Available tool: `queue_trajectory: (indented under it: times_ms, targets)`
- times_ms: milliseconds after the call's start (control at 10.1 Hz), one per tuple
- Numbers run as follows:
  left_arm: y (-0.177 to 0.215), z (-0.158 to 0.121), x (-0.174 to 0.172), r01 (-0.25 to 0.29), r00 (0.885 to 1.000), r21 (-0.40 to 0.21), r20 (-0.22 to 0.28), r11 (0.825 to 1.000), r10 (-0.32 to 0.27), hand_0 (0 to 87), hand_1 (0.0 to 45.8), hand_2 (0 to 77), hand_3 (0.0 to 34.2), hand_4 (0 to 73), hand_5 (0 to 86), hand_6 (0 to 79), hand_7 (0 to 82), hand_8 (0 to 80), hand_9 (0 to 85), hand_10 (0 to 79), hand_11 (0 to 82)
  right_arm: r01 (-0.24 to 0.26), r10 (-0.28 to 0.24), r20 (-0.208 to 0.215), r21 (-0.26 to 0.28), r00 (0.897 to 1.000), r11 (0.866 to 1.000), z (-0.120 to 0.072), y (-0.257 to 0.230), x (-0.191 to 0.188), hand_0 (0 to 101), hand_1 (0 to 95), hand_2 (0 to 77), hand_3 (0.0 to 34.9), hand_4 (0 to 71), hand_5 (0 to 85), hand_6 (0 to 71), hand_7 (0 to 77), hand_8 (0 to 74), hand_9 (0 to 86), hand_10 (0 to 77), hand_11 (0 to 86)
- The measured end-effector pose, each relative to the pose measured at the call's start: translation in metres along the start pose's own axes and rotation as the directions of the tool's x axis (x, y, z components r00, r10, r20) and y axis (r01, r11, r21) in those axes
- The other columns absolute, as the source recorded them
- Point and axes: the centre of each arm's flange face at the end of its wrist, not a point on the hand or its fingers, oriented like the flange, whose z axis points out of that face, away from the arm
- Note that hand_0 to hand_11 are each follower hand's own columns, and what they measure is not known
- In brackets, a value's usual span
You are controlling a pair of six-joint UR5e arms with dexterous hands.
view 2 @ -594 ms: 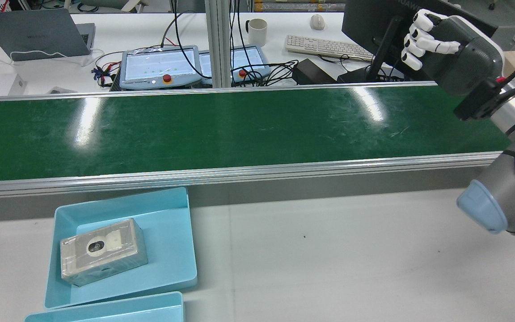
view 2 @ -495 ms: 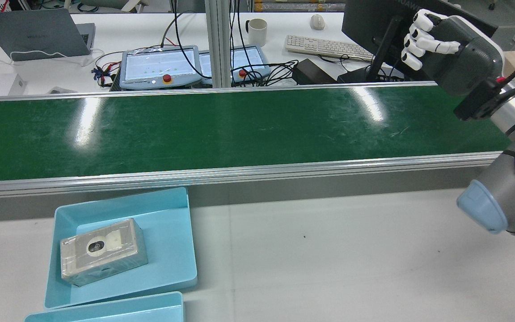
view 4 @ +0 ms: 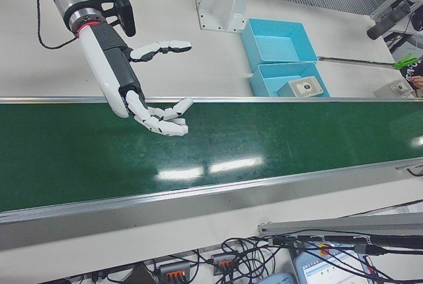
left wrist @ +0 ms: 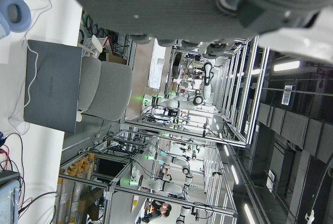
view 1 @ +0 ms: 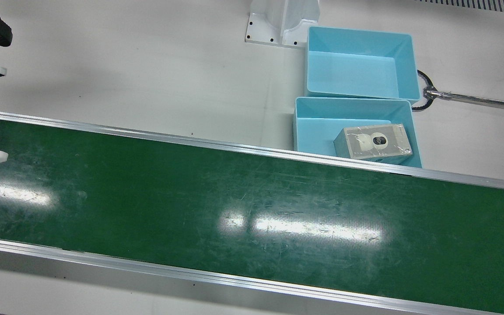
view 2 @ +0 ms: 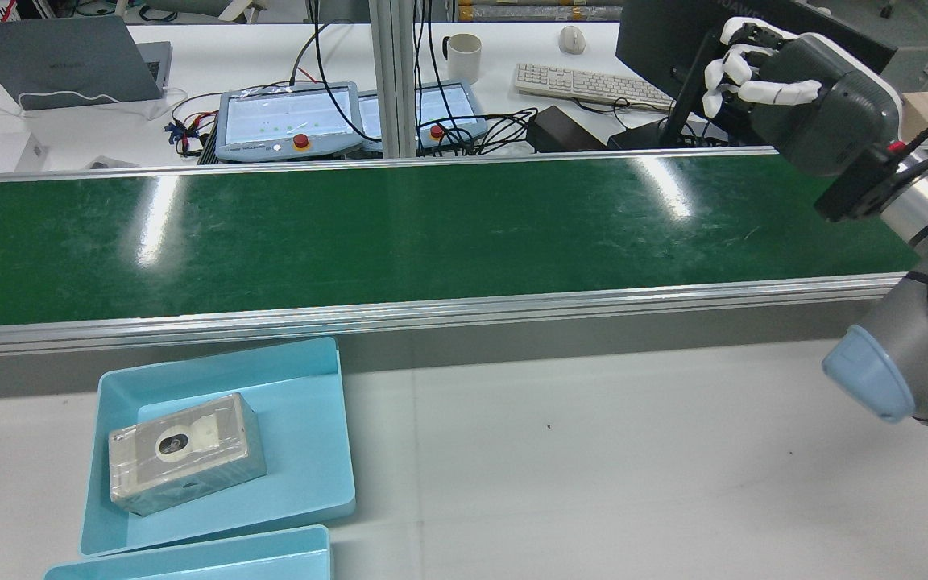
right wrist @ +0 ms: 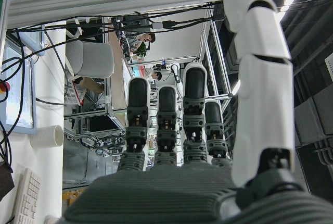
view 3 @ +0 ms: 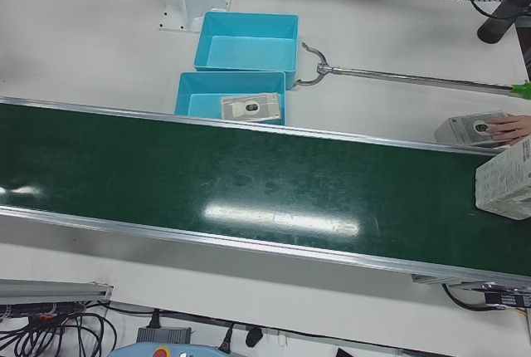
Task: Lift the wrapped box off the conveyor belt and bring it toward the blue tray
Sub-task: 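Lower the open right hand toward the conveyor belt surface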
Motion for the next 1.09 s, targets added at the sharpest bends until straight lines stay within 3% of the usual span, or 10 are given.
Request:
queue_trajectory:
  times_ms: [99, 198, 297, 396, 495, 594, 693, 1089]
  targets:
    - [0.0, 0.0, 0.0, 0.0, 1.0, 0.0, 0.0, 1.0, 0.0, 0.0, 0.0, 0.5, 0.0, 0.0, 1.1, 0.0, 0.5, 0.5, 0.0, 0.5, 0.0, 0.002, -0.002, -0.007, 0.004, 1.0, 1.0, 0.0, -0.002, 0.002, 48, 13.6, 15.3, 4.0, 2.7, 22.4, 33.8, 28.9, 18.0, 25.6, 27.3, 25.6]
    - [0.0, 0.0, 0.0, 0.0, 1.0, 0.0, 0.0, 1.0, 0.0, 0.0, 0.0, 1.1, 0.0, 0.0, 1.1, 0.0, 0.5, 0.5, 0.0, 0.5, 0.0, 0.003, -0.003, -0.014, 0.008, 1.0, 1.0, 0.0, -0.004, 0.004, 48, 13.6, 14.7, 7.1, 3.3, 16.4, 14.2, 10.9, 0.0, 5.4, 3.8, 11.4]
    - [0.0, 0.0, 0.0, 0.0, 1.0, 0.0, 0.0, 1.0, 0.0, 0.0, 0.0, 1.1, 0.0, 0.0, 1.1, 0.0, 0.5, 0.5, 0.0, 0.5, 0.0, 0.003, -0.003, -0.023, 0.014, 1.0, 1.0, 0.0, -0.007, 0.008, 48, 13.6, 14.7, 7.1, 3.3, 16.4, 14.2, 10.9, 0.0, 5.4, 3.8, 11.4]
    - [0.0, 0.0, 0.0, 0.0, 1.0, 0.0, 0.0, 1.0, 0.0, 0.0, 0.0, 1.1, 0.0, 0.0, 1.1, 0.0, 0.5, 0.5, 0.0, 0.5, 0.5, 0.003, -0.003, -0.031, 0.02, 1.0, 1.0, 0.0, -0.01, 0.013, 47, 11.5, 12.0, 7.3, 3.3, 16.4, 4.4, 15.3, 0.0, 6.5, 10.4, 14.7]
    - [0.0, 0.0, 0.0, 0.0, 1.0, 0.0, 0.0, 1.0, 0.0, 0.0, 0.0, 0.5, 0.0, 0.0, 1.1, 0.0, 0.5, 0.5, 0.0, 0.0, 0.5, 0.003, -0.002, -0.038, 0.024, 0.999, 1.0, 0.0, -0.012, 0.017, 45, 6.5, 6.0, 7.2, 3.3, 16.4, 0.0, 16.4, 0.0, 6.5, 9.3, 14.7]
    - [0.0, 0.0, 0.0, 0.0, 1.0, 0.0, 0.0, 1.0, 0.0, 0.0, 0.0, 0.5, 0.0, 0.0, 1.1, 0.0, 0.5, 0.5, 0.0, 0.0, 0.5, 0.002, -0.001, -0.043, 0.027, 0.999, 1.0, 0.0, -0.013, 0.019, 38, 3.3, 2.2, 7.2, 6.0, 16.4, 3.3, 16.9, 0.0, 7.6, 9.8, 14.7]
    - [0.0, 0.0, 0.0, 0.0, 1.0, 0.0, 0.0, 1.0, 0.0, 0.0, 0.0, 1.1, 0.0, 0.0, 1.1, 0.0, 0.5, 0.5, 0.0, 0.0, 0.5, 0.002, 0.0, -0.047, 0.028, 0.999, 1.0, -0.001, -0.014, 0.022, 38, 3.3, 2.2, 7.2, 6.0, 18.0, 2.7, 16.9, 6.5, 7.1, 9.8, 14.7]
    - [0.0, 0.0, 0.0, 0.0, 1.0, 0.0, 0.0, 1.0, 0.0, 0.0, 0.0, 1.1, 0.0, 0.0, 1.1, 0.0, 0.5, 0.5, 0.0, 0.5, 0.0, -0.004, 0.006, -0.067, 0.029, 0.998, 1.0, -0.002, -0.015, 0.031, 39, 4.4, 3.3, 7.3, 6.0, 16.9, 2.7, 16.9, 7.1, 7.6, 9.8, 14.7]
